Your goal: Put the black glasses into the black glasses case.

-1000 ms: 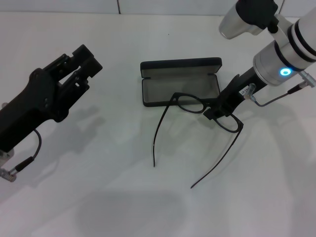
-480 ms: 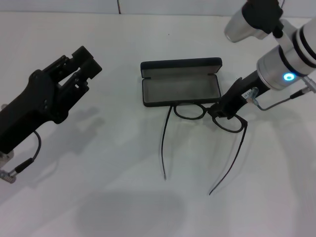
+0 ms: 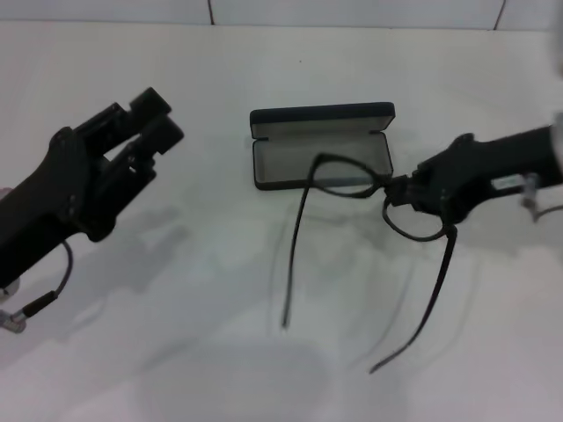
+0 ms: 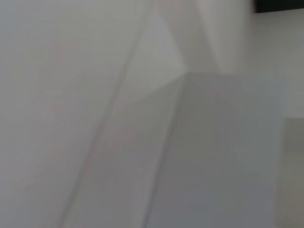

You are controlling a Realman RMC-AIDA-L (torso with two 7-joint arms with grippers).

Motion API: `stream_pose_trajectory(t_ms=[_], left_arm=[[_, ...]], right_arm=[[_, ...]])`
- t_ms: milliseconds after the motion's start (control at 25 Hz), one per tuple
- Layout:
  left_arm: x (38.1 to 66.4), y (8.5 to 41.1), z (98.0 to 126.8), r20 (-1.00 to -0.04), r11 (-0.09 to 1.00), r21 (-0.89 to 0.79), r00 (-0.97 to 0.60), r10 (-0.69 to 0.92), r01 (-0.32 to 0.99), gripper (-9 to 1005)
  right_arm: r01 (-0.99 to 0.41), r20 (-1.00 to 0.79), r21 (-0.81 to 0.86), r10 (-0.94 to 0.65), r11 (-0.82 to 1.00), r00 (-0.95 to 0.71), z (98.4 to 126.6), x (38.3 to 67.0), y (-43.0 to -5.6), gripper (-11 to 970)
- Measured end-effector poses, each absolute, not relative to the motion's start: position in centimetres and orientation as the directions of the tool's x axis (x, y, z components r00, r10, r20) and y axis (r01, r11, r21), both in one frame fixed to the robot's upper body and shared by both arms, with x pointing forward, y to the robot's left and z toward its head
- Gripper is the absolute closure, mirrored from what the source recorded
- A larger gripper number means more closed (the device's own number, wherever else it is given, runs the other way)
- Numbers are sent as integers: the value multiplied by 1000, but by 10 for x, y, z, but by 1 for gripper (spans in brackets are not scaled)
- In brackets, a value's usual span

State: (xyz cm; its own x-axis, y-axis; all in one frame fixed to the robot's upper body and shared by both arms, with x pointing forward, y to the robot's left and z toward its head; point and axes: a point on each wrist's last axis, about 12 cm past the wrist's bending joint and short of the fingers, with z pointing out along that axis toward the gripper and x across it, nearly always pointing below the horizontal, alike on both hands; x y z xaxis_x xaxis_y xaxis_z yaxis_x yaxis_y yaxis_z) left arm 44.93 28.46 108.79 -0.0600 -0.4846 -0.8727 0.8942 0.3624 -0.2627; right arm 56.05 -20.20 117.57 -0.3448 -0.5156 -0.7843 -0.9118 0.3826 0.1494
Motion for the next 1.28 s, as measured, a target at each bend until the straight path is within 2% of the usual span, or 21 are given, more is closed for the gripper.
stream_pose_trajectory(t_ms=[200, 400, 560, 920, 1280], left_arm=[[454, 268, 1101, -877, 222, -157, -32, -480, 962, 639], [467, 236, 1108, -917, 38, -51, -31, -398, 998, 841], [476, 218, 1114, -926, -47, -15, -31, -375, 999, 887], [477, 221, 1117, -902, 5, -8, -5, -431, 1000, 899], [480, 218, 1111, -907, 46, -13, 7, -422, 999, 899]], right_arm=[[-953, -939, 141, -269, 270, -215, 1183, 530, -232, 919], [-966, -978, 143, -119, 216, -172, 1180, 523, -248, 920], [-970, -980, 159, -86, 183, -177, 1172, 532, -244, 920], [-973, -979, 180, -70, 145, -192, 1161, 543, -233, 921], [-982, -987, 160, -16, 104, -163, 1166, 552, -219, 921]])
